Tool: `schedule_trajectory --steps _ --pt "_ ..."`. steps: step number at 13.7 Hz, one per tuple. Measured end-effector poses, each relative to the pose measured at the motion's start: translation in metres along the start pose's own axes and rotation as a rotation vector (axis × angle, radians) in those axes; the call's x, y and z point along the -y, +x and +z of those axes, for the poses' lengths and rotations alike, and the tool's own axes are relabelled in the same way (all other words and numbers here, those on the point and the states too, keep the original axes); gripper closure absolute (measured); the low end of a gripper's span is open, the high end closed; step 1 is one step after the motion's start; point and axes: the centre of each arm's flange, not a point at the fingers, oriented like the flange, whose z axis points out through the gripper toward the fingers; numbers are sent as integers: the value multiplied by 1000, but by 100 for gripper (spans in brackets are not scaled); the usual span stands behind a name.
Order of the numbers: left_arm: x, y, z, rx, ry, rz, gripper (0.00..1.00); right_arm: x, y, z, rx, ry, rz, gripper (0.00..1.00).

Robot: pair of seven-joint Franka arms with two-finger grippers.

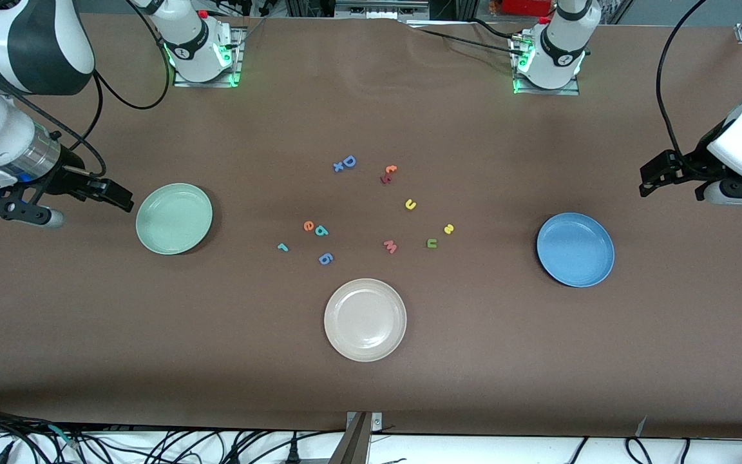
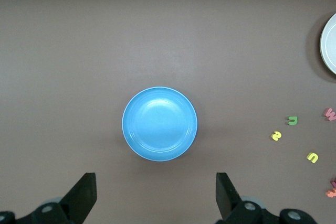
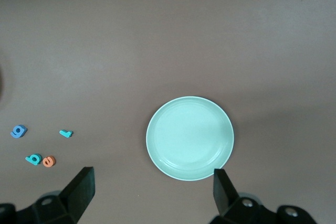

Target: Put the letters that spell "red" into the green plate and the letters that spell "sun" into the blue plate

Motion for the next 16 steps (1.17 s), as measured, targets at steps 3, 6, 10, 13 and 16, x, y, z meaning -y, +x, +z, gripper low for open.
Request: schedule_trajectory --steps 3,6,10,13,16 --pt "0 0 0 0 0 1 0 0 0 0 0 0 0 0" --pt "-2 0 0 0 0 3 0 0 0 0 2 -1 0 0" --pt "-8 0 0 0 -1 14 0 0 -1 1 5 -2 0 0" --pt "-8 0 0 0 -1 14 0 0 -1 2 10 -3 0 0" --pt "-8 0 0 0 -1 15 0 -1 -2 3 14 -4 0 0"
